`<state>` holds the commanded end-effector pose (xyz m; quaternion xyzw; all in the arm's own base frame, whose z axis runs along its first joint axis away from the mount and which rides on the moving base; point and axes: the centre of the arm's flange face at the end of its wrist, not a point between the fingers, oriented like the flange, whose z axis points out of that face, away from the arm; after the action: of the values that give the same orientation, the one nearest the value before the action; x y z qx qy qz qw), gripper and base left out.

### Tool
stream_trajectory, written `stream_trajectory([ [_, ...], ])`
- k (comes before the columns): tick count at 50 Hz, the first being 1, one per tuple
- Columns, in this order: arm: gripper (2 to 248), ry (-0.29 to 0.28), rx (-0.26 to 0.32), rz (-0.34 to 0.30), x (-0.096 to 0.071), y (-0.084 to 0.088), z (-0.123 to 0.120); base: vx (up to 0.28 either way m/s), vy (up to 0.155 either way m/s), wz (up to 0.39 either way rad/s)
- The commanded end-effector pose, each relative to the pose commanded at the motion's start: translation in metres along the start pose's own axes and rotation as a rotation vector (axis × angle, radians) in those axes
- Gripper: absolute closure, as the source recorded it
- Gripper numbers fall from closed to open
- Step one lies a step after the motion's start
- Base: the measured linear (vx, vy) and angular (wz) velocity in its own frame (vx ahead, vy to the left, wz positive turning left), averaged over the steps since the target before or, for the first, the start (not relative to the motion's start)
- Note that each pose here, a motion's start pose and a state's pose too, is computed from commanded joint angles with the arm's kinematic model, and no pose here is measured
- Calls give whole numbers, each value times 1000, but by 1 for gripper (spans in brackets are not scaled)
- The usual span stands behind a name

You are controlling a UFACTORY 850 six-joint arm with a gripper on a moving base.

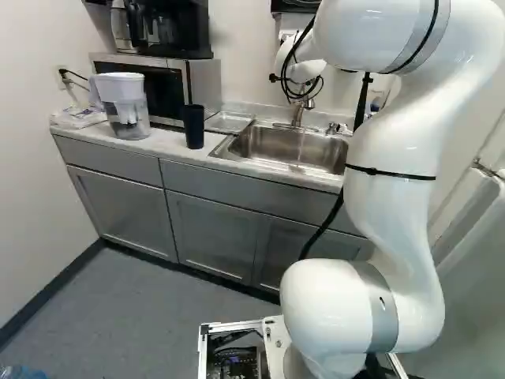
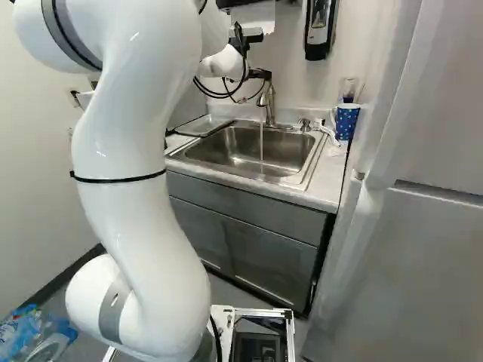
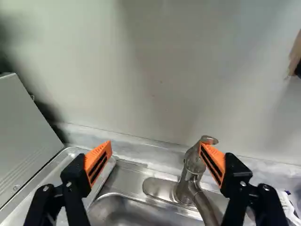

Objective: Rinse the cup and place it in the tray

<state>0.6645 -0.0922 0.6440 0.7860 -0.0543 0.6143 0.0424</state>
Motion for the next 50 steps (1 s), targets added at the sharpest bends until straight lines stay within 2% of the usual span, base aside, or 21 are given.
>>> stream_trajectory([
  [17, 3, -2, 5, -1, 0, -4, -3, 0, 0, 0],
  [50, 3, -62, 31, -9, -9, -20, -34, 0, 0, 0],
])
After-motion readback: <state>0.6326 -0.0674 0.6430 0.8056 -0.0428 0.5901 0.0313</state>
